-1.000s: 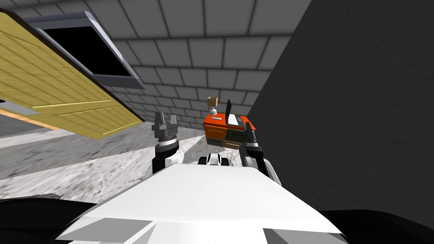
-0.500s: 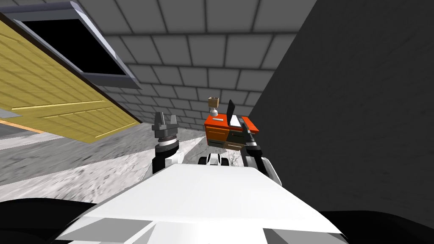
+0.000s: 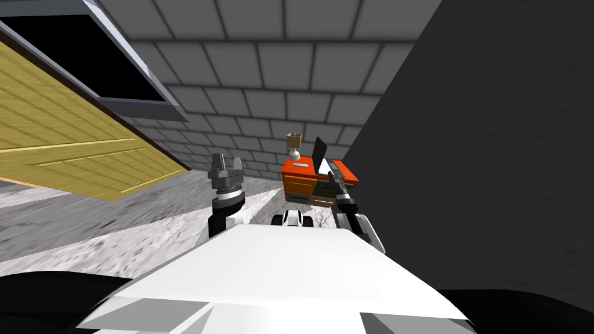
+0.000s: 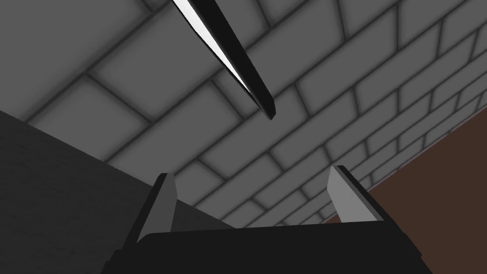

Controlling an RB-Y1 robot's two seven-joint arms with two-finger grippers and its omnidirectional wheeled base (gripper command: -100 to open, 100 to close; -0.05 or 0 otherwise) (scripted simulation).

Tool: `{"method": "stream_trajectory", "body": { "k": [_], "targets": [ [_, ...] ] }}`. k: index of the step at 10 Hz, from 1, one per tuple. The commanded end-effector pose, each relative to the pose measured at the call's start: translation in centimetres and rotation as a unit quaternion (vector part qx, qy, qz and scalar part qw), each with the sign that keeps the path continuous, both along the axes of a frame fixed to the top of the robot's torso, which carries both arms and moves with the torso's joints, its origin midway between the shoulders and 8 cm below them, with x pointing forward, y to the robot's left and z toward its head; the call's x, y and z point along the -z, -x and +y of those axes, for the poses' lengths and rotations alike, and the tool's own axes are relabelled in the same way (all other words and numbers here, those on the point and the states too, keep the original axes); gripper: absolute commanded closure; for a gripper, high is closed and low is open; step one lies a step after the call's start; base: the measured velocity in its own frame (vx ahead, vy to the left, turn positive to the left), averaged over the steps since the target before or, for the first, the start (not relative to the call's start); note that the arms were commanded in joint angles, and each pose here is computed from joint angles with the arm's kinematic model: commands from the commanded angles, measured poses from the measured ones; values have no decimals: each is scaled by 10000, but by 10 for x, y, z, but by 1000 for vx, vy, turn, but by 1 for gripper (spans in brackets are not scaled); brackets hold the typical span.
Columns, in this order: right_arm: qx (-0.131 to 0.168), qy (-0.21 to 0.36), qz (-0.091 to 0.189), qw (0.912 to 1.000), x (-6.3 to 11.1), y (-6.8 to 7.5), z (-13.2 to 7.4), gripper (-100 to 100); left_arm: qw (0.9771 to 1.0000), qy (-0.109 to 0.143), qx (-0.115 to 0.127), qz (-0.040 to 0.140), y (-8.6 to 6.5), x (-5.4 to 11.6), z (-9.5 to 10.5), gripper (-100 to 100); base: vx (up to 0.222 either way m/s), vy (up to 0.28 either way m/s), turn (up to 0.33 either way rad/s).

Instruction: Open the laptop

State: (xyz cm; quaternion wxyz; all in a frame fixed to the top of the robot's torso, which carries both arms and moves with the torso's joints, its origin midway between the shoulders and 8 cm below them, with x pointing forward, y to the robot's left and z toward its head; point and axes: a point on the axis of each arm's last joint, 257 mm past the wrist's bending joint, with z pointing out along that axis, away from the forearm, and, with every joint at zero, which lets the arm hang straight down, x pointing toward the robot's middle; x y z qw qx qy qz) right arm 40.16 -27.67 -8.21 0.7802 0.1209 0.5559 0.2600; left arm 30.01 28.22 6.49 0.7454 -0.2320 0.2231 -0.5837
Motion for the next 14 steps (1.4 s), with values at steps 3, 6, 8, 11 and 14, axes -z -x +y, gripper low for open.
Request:
{"method": "stream_trajectory", "body": {
  "k": [3,6,8,11,14],
  "targets": [
    [318,936,248,9948,22,-11,-13,-100,10000,0,0,0,0,0,0,0,54,85,-28],
    [495,1572,403,9855,35,-17,-23,-100,10000,0,0,0,0,0,0,0,58,75,-32],
    [616,2041,511,9757,45,-21,-32,-100,10000,0,0,0,0,0,0,0,58,85,-31],
    [804,2833,673,9533,59,-27,-48,-100,10000,0,0,0,0,0,0,0,74,83,-36],
    [992,3689,823,9205,71,-34,-68,-100,10000,0,0,0,0,0,0,0,64,105,-38]
  ]
}}
